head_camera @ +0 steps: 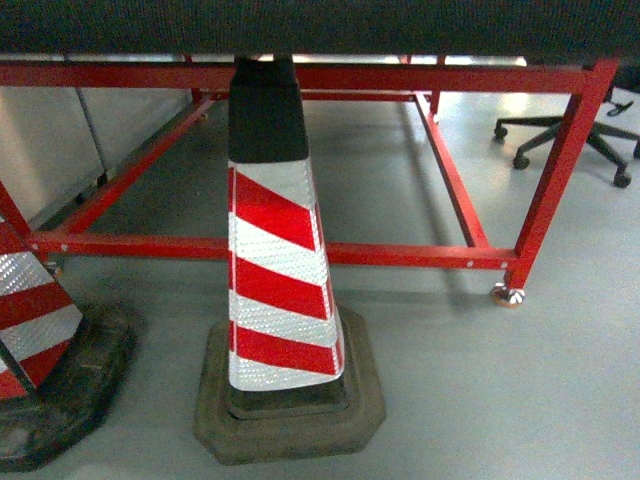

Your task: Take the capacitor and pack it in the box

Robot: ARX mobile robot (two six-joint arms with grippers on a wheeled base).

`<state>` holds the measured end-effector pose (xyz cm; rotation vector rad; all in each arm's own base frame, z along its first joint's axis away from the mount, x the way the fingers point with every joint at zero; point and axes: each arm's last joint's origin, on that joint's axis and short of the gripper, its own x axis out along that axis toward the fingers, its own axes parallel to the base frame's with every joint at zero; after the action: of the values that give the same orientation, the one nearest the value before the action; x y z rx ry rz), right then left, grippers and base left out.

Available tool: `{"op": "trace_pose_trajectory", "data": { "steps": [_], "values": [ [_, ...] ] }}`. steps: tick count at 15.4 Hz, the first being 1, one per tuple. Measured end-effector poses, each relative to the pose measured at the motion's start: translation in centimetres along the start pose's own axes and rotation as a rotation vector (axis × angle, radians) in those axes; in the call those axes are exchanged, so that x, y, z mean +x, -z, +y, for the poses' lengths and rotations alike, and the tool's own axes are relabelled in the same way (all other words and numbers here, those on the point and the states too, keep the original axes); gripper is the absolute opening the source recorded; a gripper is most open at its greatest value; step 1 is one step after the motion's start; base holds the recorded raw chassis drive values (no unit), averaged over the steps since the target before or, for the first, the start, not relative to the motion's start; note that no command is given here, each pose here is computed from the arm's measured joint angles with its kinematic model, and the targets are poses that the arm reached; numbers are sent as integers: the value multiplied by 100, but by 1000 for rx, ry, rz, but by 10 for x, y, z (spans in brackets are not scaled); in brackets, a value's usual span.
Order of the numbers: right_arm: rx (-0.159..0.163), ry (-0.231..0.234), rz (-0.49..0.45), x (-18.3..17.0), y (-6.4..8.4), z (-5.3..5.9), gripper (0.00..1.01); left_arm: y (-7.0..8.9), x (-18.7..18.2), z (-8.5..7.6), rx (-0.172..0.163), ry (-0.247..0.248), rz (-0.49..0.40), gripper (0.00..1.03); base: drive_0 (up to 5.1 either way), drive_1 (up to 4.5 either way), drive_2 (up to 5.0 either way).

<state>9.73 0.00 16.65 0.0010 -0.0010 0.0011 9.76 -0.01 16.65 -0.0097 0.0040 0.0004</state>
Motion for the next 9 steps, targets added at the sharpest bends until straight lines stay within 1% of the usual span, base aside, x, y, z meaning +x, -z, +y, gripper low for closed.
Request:
{"op": "trace_pose_trajectory", "data": {
  "steps": [9],
  "values": [
    [3, 3, -2, 0, 0, 0, 98, 0, 0, 0, 7, 2, 0, 44, 12, 412, -388]
  ]
}}
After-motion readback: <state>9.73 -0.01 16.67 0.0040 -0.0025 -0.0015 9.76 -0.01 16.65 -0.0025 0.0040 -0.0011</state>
